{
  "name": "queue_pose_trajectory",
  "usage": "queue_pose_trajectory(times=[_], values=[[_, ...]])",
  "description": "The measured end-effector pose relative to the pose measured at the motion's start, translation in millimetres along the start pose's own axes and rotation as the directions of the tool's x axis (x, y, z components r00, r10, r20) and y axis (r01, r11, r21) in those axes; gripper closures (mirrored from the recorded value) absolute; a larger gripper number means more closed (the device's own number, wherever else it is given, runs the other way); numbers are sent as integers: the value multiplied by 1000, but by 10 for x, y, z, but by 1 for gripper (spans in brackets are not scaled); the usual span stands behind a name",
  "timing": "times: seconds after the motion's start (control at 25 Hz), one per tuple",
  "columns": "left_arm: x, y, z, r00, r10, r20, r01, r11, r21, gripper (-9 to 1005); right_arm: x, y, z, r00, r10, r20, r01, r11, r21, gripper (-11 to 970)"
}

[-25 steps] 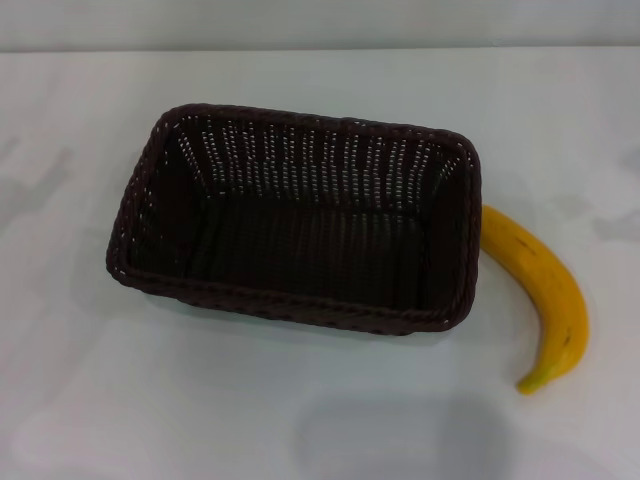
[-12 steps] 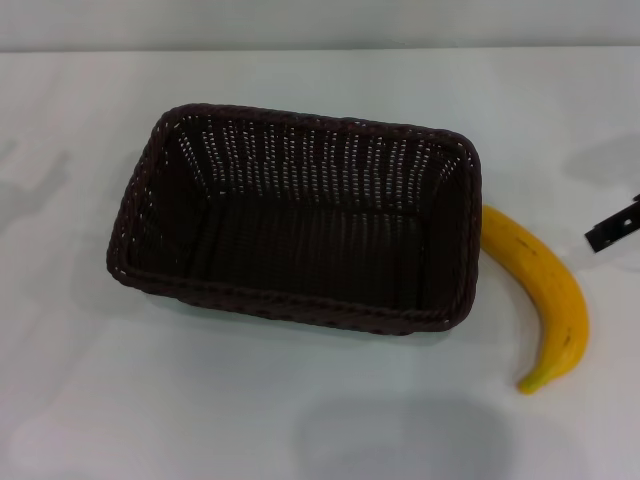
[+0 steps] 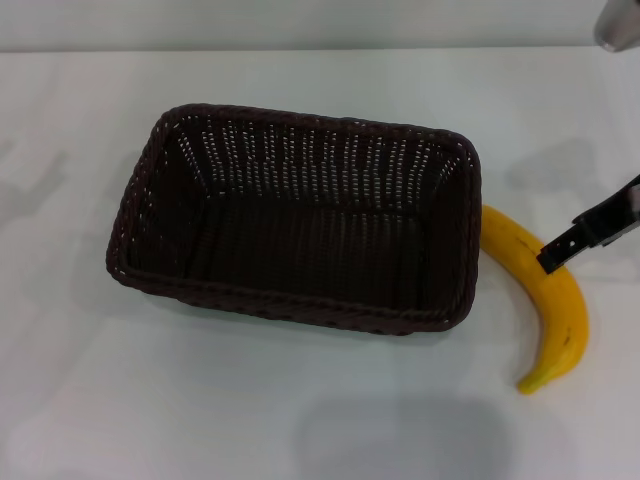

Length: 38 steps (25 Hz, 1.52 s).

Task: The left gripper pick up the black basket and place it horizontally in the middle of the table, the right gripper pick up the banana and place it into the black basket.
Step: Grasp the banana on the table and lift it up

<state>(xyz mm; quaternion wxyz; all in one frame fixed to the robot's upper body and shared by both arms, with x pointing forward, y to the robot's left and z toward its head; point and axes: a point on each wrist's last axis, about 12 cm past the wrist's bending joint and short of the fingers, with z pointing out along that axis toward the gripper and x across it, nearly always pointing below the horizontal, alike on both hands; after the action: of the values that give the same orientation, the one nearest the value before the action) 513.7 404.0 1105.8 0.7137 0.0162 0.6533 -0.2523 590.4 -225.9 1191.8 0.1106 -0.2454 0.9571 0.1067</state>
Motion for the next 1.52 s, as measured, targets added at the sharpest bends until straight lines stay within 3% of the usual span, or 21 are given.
queue_pose_trajectory(times=[0.72, 1.0, 1.48, 1.52], values=[[-37, 38, -39, 999, 45, 4, -45, 999, -12, 102, -54, 298, 323, 995, 3, -102, 3, 998, 60, 127], [-44, 44, -50, 999, 47, 8, -47, 999, -14, 102, -27, 244, 399, 989, 28, -147, -8, 991, 131, 135], [-54, 46, -56, 999, 41, 22, -40, 999, -18, 102, -2, 227, 433, 985, 0, -174, 24, 990, 141, 149], [-53, 45, -56, 999, 41, 22, -40, 999, -18, 102, -1, 227, 434, 985, -5, -175, 30, 989, 142, 186]])
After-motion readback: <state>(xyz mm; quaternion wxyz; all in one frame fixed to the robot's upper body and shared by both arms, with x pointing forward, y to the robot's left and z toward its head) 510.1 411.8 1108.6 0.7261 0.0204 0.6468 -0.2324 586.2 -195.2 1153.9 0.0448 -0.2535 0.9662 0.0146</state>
